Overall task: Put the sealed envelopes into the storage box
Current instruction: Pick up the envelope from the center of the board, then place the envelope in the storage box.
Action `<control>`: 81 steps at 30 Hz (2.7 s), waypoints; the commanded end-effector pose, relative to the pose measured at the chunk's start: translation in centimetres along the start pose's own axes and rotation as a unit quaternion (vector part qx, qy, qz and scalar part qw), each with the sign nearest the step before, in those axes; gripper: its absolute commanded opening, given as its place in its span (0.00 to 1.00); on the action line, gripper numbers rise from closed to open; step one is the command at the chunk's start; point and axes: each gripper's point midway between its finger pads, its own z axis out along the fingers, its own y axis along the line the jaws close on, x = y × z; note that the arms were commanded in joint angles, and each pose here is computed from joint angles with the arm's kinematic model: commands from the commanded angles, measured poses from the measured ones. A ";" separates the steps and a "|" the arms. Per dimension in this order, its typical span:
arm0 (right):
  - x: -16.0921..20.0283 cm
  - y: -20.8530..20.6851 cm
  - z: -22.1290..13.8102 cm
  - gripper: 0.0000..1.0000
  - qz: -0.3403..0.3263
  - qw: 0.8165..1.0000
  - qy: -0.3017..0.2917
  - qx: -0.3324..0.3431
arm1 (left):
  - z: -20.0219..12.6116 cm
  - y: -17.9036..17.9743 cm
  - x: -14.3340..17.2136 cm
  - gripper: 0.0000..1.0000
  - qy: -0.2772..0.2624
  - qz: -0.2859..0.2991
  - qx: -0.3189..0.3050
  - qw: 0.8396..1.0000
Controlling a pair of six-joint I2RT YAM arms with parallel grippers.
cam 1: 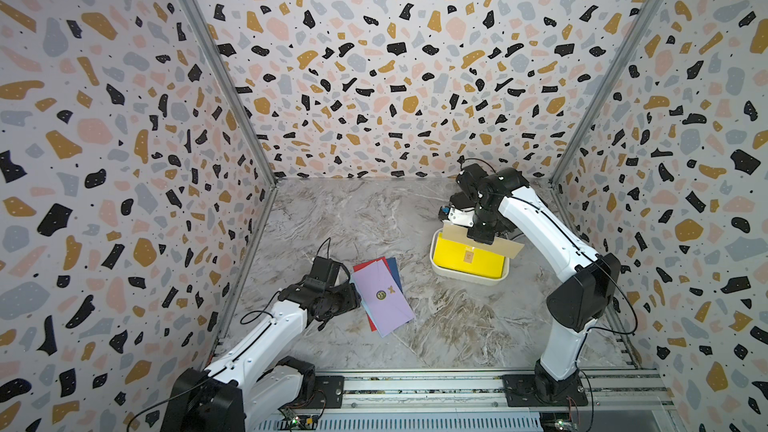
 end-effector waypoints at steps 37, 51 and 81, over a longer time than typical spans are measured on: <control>-1.4 -0.3 7.3 0.25 0.032 0.995 0.017 -0.097 | 1.2 0.8 0.4 0.65 0.005 0.015 -0.011 1.000; -1.0 -5.5 4.2 0.35 0.115 0.993 -0.009 0.019 | 1.1 0.8 0.3 0.65 0.003 0.013 -0.012 1.000; -16.6 11.8 4.2 0.53 0.427 0.839 -0.230 -0.247 | 3.3 -1.8 -0.2 0.44 0.023 -0.007 0.056 0.998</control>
